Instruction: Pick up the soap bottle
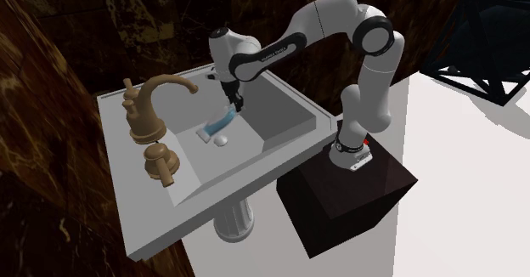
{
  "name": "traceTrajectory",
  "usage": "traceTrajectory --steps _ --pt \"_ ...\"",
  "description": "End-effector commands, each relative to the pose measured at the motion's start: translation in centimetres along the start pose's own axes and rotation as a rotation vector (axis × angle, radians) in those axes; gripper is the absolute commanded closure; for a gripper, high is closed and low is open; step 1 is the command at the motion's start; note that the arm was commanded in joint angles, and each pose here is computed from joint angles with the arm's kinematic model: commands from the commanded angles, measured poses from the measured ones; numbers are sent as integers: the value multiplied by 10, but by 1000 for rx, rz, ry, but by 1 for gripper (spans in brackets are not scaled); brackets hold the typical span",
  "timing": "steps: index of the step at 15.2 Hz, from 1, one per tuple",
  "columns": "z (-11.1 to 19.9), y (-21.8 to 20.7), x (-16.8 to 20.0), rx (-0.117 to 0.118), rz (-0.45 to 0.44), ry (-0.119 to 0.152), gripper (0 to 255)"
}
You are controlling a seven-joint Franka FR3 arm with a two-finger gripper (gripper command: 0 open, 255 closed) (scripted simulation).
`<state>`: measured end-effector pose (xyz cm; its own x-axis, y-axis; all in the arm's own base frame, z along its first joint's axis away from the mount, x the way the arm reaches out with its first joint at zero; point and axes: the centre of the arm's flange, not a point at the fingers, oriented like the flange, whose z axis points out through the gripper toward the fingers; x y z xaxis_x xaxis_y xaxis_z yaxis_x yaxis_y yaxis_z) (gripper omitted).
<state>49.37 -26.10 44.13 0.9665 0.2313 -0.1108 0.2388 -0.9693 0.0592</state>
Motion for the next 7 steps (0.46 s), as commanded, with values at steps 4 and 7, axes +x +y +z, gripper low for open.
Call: traceTrajectory --steps 4,7 --pt "-27 1 -3 0 0 0 255" --pt "-33 2 -4 0 0 0 255"
